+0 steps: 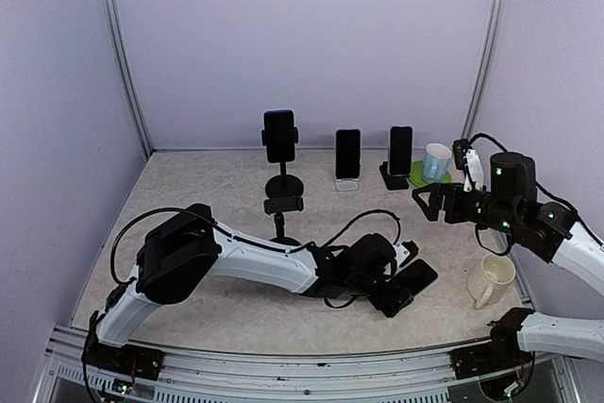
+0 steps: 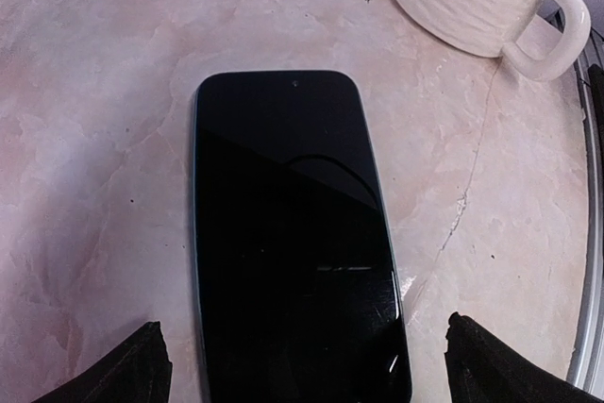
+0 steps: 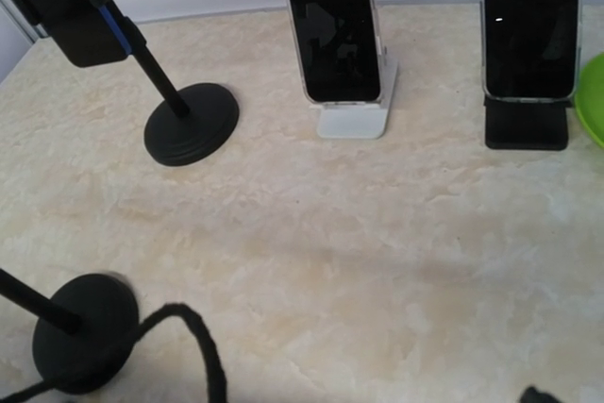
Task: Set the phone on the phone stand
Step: Move the phone to the center of the board.
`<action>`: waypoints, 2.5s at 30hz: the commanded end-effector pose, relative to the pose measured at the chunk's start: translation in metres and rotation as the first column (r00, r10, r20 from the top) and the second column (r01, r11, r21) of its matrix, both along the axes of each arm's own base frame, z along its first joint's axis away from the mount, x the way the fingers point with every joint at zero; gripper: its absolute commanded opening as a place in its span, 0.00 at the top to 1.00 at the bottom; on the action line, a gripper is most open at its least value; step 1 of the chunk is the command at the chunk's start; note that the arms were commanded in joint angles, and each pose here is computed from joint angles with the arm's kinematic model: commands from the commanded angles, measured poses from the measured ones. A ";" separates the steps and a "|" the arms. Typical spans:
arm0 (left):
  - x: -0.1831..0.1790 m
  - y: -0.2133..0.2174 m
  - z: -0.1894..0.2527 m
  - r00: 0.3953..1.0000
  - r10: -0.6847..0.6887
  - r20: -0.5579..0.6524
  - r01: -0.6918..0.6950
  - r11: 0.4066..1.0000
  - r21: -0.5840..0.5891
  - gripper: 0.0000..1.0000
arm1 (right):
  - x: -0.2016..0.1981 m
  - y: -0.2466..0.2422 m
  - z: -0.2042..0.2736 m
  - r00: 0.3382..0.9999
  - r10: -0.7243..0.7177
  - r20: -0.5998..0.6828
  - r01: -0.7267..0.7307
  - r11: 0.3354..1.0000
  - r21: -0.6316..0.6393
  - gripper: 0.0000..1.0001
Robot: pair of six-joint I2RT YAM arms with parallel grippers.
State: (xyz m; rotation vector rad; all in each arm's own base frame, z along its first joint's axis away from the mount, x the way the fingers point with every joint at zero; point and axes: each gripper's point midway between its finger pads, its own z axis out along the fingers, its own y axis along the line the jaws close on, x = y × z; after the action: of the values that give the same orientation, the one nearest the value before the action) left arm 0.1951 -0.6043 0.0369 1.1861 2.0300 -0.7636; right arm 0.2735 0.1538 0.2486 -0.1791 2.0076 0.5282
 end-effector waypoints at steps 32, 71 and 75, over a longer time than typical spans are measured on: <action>-0.011 0.007 -0.051 0.998 0.002 0.064 -0.016 0.975 0.224 0.23 | 0.001 -0.011 0.013 0.998 -0.019 0.067 0.021 0.999 -0.030 0.00; -0.037 0.094 0.016 0.984 0.127 0.127 -0.146 0.978 0.149 0.52 | -0.005 0.003 -0.006 0.997 0.066 0.030 -0.065 0.998 -0.008 0.00; -0.039 0.090 0.004 0.987 0.113 0.116 -0.132 0.976 0.174 0.40 | -0.005 0.005 -0.010 0.997 0.074 0.022 -0.074 0.997 -0.007 0.00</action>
State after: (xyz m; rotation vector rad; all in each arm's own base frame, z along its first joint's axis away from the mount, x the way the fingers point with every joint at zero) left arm 0.1542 -0.5016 0.0256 1.2089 2.1346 -0.4138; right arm 0.2663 0.1571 0.2384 -0.2581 2.0035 0.5507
